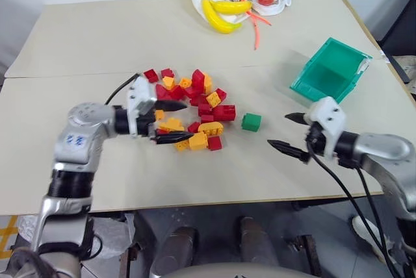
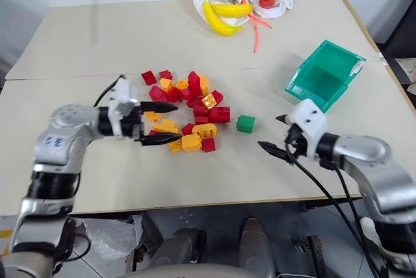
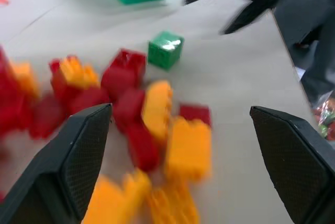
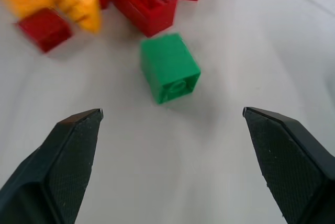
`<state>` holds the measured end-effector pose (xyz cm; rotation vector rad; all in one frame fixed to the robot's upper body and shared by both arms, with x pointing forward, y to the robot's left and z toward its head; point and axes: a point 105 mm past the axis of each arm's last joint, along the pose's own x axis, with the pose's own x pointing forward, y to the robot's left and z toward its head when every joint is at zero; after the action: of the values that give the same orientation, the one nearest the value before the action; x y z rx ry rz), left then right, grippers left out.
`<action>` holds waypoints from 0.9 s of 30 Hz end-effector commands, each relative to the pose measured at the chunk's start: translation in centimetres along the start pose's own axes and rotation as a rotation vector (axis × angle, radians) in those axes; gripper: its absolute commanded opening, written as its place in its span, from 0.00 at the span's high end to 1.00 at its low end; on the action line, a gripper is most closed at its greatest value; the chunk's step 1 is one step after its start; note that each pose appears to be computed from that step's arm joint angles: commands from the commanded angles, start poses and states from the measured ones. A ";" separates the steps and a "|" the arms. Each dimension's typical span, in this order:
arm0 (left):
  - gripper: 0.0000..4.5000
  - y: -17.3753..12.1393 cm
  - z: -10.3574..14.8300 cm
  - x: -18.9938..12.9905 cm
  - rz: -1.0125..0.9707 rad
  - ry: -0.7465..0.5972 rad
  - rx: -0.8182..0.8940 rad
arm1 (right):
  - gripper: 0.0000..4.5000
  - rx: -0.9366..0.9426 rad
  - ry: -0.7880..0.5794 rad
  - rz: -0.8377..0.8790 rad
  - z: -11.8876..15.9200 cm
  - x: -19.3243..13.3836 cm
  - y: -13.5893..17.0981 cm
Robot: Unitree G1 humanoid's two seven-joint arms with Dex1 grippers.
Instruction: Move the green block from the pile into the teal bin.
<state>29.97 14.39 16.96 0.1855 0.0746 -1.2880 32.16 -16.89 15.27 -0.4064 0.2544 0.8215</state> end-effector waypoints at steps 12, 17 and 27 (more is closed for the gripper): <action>0.00 -2.4 1.7 -2.6 0.102 -0.078 0.099 | 0.26 -0.098 0.057 0.200 0.7 6.0 -0.7; 0.00 -2.6 2.0 -3.2 0.124 -0.089 0.097 | 0.63 -0.148 -0.034 0.203 2.4 5.5 -0.3; 0.00 -1.7 3.2 -2.6 0.122 -0.133 0.123 | 0.67 -0.204 -0.101 -0.128 5.2 0.2 -6.1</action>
<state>27.65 16.01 19.23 0.1905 -0.0736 -1.1652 36.82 -16.07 18.38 -0.5182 0.1288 0.8447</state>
